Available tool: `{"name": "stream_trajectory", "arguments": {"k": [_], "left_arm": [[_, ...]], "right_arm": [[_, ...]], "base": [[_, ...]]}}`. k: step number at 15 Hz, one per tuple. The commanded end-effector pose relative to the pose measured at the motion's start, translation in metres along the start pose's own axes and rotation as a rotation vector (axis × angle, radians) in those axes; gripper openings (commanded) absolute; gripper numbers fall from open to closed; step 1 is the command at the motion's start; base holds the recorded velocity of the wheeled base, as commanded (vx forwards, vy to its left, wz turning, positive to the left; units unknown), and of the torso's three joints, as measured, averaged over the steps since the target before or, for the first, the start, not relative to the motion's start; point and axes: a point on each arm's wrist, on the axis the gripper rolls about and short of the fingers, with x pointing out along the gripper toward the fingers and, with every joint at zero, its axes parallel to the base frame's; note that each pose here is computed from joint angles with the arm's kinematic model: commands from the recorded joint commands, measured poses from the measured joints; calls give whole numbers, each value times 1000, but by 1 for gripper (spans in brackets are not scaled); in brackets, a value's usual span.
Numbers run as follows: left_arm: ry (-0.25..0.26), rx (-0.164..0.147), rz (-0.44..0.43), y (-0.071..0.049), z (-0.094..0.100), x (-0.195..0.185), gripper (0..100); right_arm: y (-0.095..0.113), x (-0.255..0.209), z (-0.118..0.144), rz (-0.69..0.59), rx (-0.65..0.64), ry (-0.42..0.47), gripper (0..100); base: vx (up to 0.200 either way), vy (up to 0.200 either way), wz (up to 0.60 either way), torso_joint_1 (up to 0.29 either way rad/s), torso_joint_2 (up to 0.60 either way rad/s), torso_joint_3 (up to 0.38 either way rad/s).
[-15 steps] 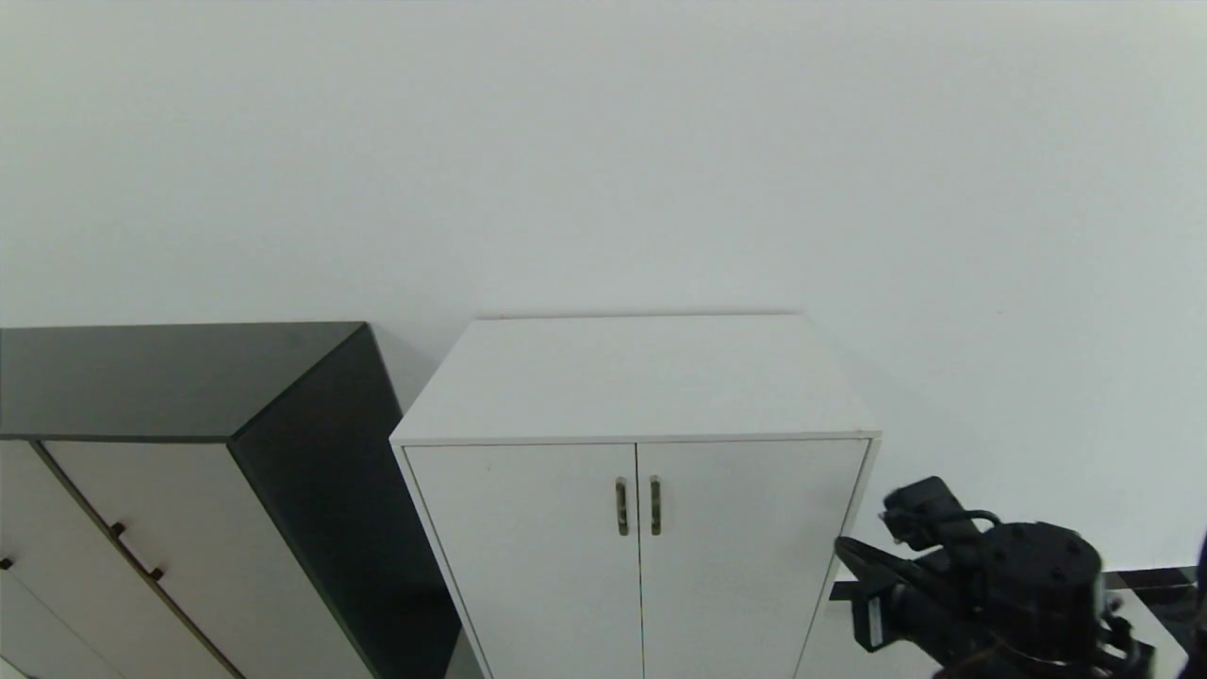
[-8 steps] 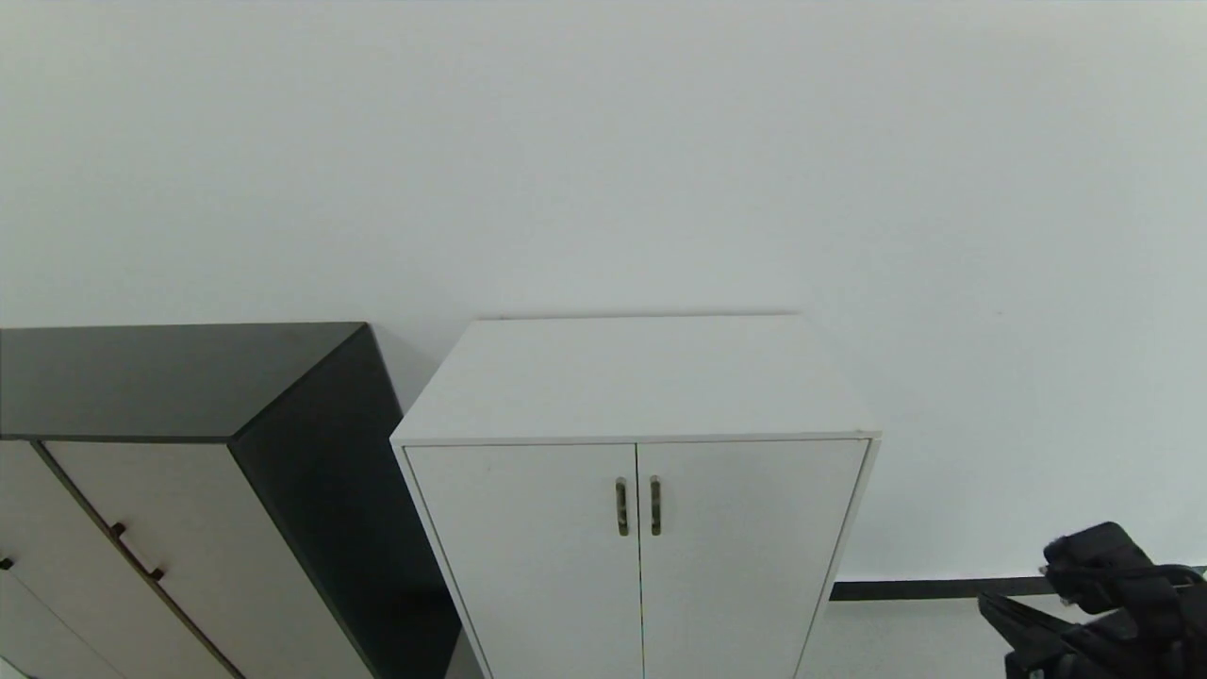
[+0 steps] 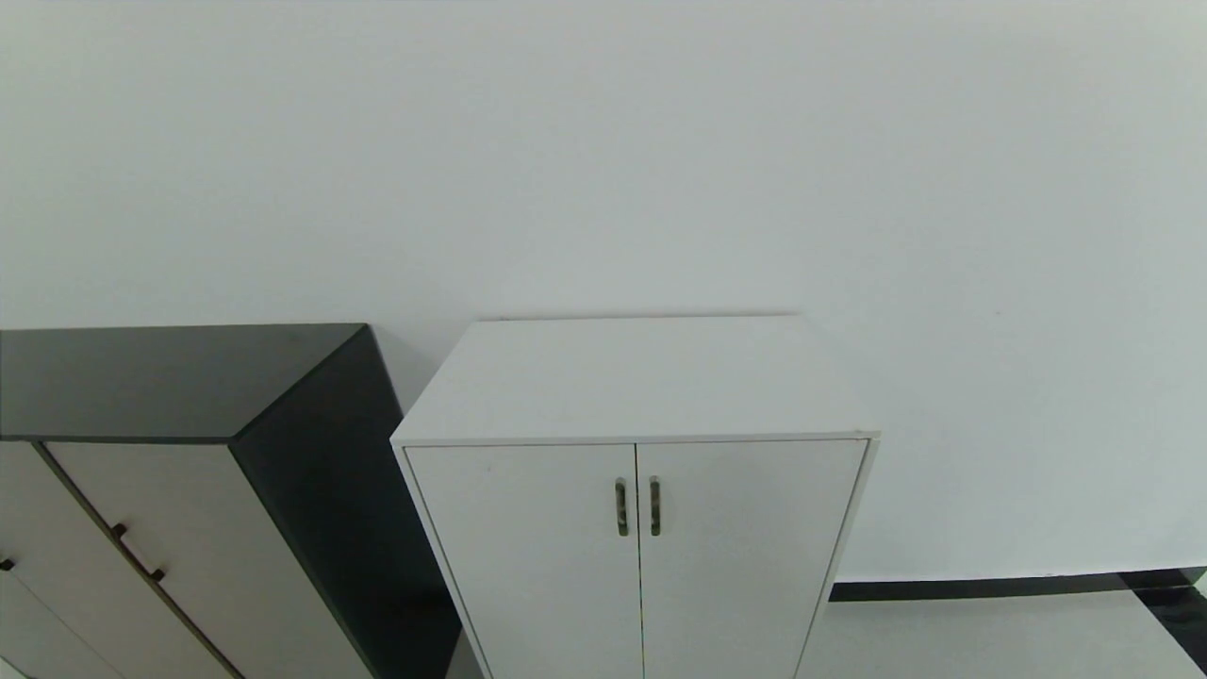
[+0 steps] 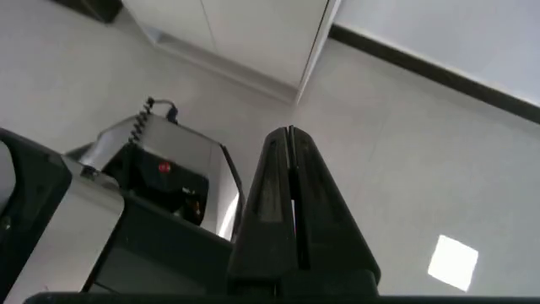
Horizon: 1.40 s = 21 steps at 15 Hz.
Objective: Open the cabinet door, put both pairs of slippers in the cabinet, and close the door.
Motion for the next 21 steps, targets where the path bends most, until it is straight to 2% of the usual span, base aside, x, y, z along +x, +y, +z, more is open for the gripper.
{"name": "stream_trajectory", "arguments": {"k": [1,3,7,8,10,12,14,16,21], "left_arm": [[0,0,-1,0,0,0,0],[0,0,1,0,0,0,0],[0,0,1,0,0,0,0],[0,0,1,0,0,0,0],[0,0,1,0,0,0,0],[0,0,1,0,0,0,0],[0,0,1,0,0,0,0],[0,0,1,0,0,0,0],[0,0,1,0,0,0,0]], "right_arm": [[-1,-11,-6,51,25,-116,0],[-2,-11,-7,40,21,-108,0],[-2,-14,-9,51,27,-147,0],[-3,-14,-9,21,45,-152,0],[-6,-16,-9,-136,124,-160,0],[-6,-21,-12,-244,176,-216,0],[-4,-30,-18,-356,218,-349,0],[-1,-36,-23,-398,222,-454,0],[4,-42,-30,-451,222,-580,0]], "base": [[0,0,0,0,0,0],[0,0,0,0,0,0],[0,0,0,0,0,0],[0,0,0,0,0,0],[0,0,0,0,0,0],[0,0,0,0,0,0],[0,0,0,0,0,0],[0,0,0,0,0,0],[0,0,0,0,0,0]]}}
